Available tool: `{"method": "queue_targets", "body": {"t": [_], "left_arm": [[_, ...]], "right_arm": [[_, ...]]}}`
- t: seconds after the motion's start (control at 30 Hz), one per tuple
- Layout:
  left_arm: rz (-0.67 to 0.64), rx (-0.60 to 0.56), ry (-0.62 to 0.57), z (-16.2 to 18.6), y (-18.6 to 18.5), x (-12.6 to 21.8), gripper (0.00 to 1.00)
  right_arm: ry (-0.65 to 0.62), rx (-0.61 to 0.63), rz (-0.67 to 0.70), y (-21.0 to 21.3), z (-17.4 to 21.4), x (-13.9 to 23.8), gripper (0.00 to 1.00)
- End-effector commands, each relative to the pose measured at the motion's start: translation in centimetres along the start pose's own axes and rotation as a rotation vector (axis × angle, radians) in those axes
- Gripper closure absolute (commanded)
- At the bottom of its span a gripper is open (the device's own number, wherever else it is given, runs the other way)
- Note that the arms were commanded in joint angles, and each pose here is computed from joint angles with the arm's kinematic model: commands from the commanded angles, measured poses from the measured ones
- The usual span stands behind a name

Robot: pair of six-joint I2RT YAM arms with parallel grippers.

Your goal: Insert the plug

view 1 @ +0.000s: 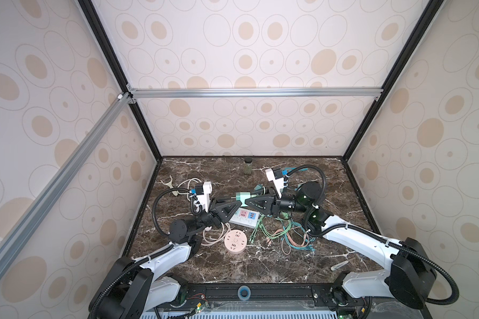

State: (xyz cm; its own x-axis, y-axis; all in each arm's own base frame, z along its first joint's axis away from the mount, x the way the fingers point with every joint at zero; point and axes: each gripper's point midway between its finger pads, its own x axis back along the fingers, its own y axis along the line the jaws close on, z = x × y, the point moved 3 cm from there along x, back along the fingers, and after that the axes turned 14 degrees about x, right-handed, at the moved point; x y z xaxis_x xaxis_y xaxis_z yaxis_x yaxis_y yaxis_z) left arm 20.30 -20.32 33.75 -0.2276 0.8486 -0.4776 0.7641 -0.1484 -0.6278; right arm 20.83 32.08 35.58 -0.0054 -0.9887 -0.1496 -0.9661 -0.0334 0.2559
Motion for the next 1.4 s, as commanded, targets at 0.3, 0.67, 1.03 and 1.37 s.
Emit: {"method": "queue_targets", "body": {"t": [0.3,0.67,1.03,1.37], "left_arm": [[-0.005,-0.020,-0.017,0.2,-0.2,0.3,0.73],[-0.223,-0.092,-0.027,0.2,2.1,1.3,0.29],[-0.866,-0.079,-0.234,-1.1,9.1,8.9,0.19],[-1.094,-0.039,-0.251,-1.1,11.5,13.4,0.18]], "right_arm": [[0.007,0.027,0.030,0.3,-0.8,-0.2,0.97],[0.071,0.053,0.165,-1.0,-0.5,1.2,0.99],[0.237,0.077,0.301,-4.2,0.2,2.5,1.00],[0.411,0.168,0.386,-7.4,-2.9,3.2,1.00]]}}
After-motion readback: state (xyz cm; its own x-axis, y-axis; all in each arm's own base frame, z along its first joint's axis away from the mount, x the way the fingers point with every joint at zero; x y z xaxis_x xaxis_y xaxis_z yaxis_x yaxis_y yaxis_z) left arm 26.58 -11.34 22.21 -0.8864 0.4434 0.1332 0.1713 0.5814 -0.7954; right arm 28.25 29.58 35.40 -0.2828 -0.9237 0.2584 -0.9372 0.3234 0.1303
